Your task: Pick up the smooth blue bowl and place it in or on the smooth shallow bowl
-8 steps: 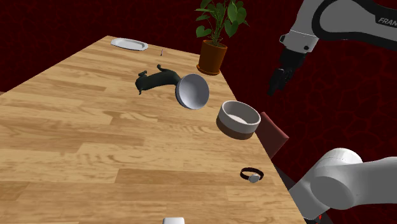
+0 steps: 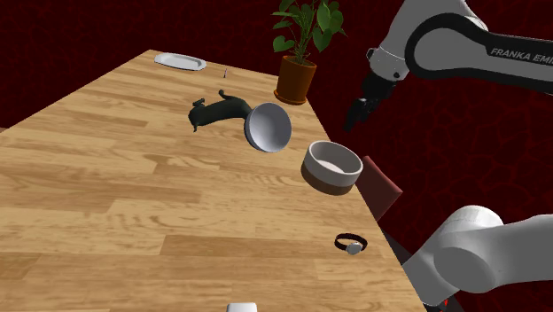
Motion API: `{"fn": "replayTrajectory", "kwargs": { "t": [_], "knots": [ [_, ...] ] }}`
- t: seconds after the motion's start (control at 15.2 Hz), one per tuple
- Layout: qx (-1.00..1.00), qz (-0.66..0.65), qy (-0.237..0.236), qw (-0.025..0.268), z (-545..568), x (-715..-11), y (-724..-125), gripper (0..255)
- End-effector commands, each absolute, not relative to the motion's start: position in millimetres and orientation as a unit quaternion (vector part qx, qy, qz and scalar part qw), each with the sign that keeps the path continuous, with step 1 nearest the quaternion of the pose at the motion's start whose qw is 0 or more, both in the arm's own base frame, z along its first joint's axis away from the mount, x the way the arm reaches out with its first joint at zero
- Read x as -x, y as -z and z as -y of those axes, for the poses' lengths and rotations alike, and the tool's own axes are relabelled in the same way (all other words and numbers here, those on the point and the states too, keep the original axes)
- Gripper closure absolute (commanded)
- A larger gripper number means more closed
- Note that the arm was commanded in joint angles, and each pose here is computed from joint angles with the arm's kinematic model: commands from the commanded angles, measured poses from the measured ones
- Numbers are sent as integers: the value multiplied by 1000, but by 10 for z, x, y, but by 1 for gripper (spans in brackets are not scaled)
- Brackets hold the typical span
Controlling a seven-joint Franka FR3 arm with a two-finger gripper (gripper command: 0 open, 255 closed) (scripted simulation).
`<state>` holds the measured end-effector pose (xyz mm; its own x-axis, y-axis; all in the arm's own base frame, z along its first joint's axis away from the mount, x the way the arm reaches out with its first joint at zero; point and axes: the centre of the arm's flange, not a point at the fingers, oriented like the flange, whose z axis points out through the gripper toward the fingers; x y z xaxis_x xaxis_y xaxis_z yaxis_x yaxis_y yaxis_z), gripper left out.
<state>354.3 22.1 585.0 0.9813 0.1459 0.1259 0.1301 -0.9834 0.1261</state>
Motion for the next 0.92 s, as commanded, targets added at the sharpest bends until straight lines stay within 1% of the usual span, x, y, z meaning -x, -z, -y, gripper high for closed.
{"fn": "replayTrajectory", "kwargs": {
  "t": [0.0,0.79,0.86],
  "knots": [
    [-990,-80,-98,67,-389,-3670,-5766,0],
    [-947,-138,-264,118,-1288,-4488,-5436,0],
    [-947,-138,-265,118,-1292,-4492,-5436,0]
  ]
}}
